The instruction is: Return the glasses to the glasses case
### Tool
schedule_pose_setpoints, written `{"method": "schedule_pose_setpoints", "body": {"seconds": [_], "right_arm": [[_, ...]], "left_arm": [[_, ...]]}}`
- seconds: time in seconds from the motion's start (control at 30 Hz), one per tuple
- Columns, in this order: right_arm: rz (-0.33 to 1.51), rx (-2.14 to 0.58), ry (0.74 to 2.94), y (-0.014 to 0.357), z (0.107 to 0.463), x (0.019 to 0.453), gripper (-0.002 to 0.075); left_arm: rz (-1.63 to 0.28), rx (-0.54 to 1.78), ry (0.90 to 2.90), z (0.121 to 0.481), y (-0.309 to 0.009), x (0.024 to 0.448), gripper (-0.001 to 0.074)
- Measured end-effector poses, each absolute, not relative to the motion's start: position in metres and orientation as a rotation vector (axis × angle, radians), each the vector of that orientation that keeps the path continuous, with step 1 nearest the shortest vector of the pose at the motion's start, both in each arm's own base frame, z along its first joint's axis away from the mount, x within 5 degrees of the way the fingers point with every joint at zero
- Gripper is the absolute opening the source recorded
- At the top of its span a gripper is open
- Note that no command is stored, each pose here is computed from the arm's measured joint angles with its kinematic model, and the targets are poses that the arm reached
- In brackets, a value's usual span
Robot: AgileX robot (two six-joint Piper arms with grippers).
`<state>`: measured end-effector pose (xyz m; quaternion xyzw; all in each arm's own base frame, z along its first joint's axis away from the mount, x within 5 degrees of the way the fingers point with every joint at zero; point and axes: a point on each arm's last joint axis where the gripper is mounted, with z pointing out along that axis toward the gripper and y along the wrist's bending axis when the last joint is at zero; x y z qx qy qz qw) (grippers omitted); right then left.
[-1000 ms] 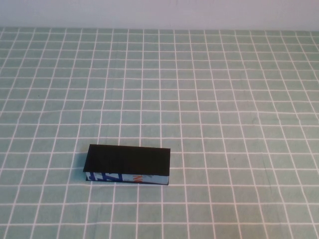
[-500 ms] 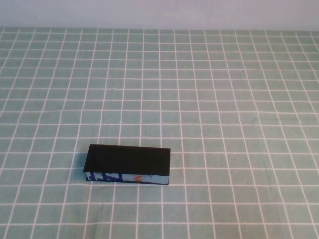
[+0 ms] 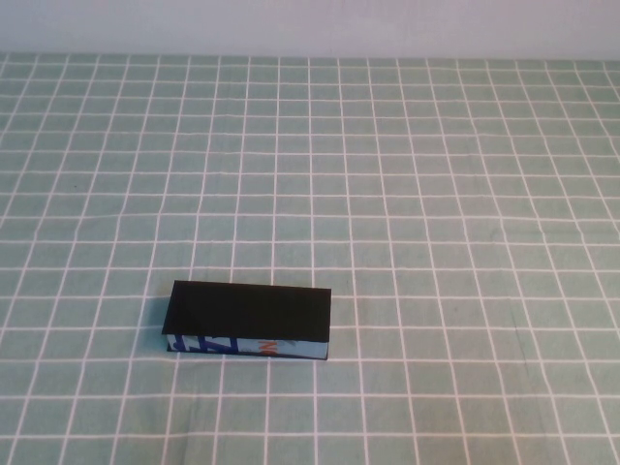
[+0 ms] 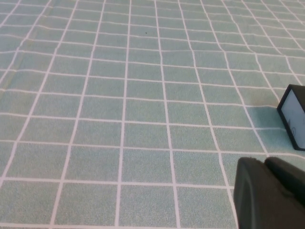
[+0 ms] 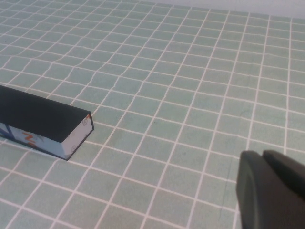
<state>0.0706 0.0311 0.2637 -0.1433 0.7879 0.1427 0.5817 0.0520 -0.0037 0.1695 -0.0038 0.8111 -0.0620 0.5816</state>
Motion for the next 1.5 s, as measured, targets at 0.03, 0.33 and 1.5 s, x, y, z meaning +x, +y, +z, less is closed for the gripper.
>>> {"method": "schedule_pose_setpoints", "body": {"seconds": [0.03, 0.33, 1.5], "right_arm": [[0.333, -0.335, 1.84, 0.031, 0.264, 0.071, -0.0013], [0.325, -0.322, 1.828, 0.029, 0.265, 0.068, -0.0013], [0.004, 0.008, 1.859, 0.001, 0.173, 0.053, -0.0013]], "left_arm": [[-0.145, -0.009, 1.895, 0.17, -0.004, 0.052, -0.0001], [-0.147, -0.012, 1.895, 0.17, -0.004, 0.052, -0.0001], [-0.148, -0.013, 1.896, 0.169, -0.004, 0.052, -0.0001]]}}
